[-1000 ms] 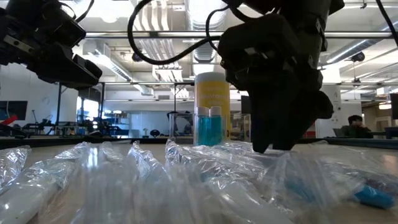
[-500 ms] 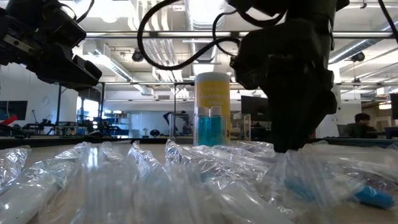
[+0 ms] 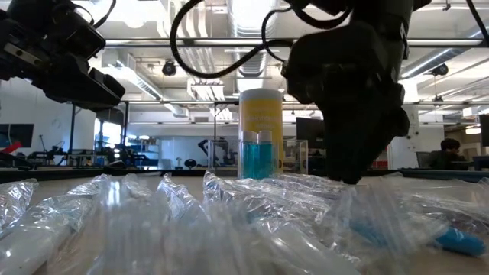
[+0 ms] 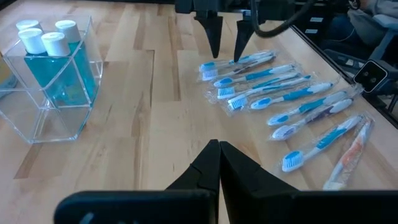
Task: Pick & Place toothbrushing station
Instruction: Put the blue toothbrush into the transparent organizer
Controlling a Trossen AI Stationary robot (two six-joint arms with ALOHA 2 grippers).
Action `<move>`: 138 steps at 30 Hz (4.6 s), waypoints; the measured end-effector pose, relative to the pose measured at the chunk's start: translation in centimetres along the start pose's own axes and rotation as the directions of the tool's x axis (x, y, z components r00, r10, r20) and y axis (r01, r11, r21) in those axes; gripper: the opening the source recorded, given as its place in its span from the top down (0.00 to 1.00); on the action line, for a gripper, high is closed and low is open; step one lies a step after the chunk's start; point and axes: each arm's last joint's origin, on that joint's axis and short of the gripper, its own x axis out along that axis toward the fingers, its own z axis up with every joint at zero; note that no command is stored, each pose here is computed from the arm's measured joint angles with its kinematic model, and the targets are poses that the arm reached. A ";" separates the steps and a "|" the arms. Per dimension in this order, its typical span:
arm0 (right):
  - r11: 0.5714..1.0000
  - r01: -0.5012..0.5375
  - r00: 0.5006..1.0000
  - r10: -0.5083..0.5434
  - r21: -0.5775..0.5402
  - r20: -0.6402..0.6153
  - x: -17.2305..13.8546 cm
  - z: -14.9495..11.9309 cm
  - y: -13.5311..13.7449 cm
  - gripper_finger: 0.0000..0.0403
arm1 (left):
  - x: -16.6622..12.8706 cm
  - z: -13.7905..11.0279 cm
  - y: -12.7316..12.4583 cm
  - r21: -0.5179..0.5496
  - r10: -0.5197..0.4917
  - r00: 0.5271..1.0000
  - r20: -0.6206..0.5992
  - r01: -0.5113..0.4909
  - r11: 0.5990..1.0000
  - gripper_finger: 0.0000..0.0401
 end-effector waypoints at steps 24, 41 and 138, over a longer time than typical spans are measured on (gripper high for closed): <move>0.993 0.062 0.997 -0.065 -0.098 -0.037 1.1 -0.4 -0.8 0.89 | 0.0 0.0 0.0 0.000 0.001 1.000 0.000 -0.001 1.000 0.98; 0.973 0.036 0.950 0.037 -0.229 0.309 -7.6 0.3 -0.7 0.98 | 0.0 0.4 0.0 0.000 -0.009 0.999 0.043 0.009 1.000 0.98; 0.811 0.211 0.286 0.482 -0.545 0.828 -9.5 3.8 -3.6 0.87 | 7.6 13.9 0.6 0.093 0.195 0.944 0.266 -0.226 0.970 0.94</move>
